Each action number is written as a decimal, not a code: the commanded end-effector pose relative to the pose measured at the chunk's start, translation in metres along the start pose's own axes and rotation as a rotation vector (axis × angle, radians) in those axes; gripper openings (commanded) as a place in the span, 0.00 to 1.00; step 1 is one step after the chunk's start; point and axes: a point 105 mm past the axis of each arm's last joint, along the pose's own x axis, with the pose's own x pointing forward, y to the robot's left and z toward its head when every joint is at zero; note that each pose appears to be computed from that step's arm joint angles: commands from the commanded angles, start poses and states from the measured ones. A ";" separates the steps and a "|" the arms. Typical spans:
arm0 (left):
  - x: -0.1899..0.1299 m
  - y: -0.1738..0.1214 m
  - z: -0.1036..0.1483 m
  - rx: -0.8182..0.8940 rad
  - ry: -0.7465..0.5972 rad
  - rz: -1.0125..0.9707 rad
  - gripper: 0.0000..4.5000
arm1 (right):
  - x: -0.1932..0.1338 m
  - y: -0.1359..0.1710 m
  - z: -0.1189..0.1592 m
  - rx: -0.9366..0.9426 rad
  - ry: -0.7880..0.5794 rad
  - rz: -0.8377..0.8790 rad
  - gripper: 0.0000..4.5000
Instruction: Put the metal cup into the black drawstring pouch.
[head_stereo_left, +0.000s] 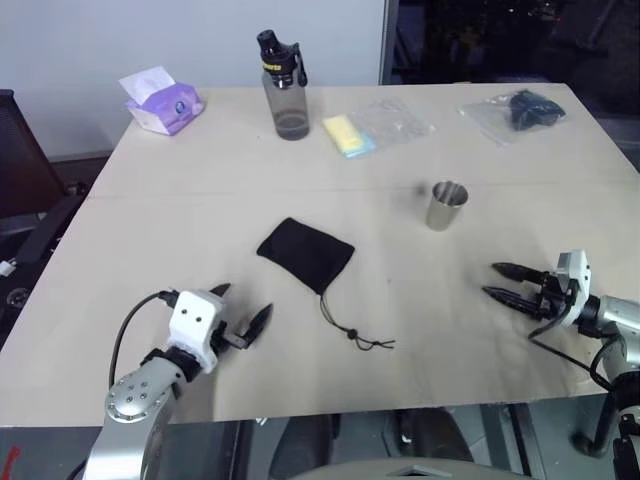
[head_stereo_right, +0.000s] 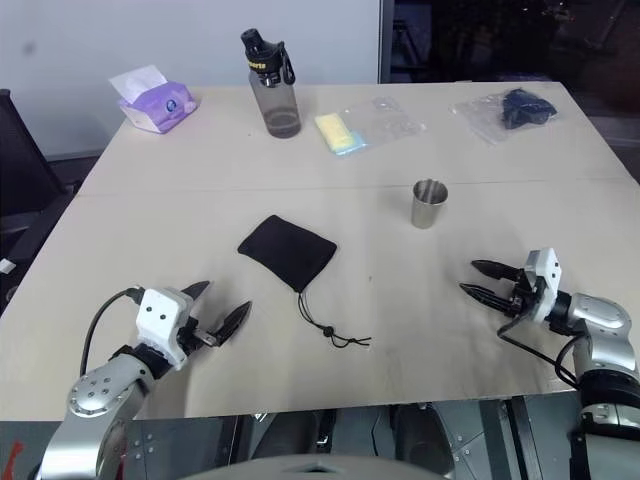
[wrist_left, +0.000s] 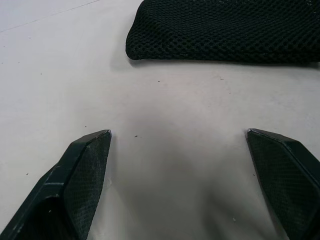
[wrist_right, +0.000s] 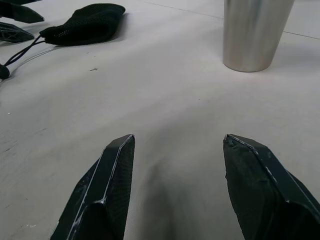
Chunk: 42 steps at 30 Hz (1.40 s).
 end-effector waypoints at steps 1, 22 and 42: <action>-0.002 0.005 0.009 0.040 -0.040 0.008 1.00 | -0.003 -0.007 0.012 -0.050 -0.028 -0.016 0.62; 0.003 -0.035 0.034 0.029 -0.104 -0.138 1.00 | 0.003 0.001 0.019 -0.055 -0.107 0.078 0.62; 0.071 -0.094 0.077 0.212 -0.068 -0.163 1.00 | 0.017 0.053 0.042 -0.015 -0.259 0.306 0.62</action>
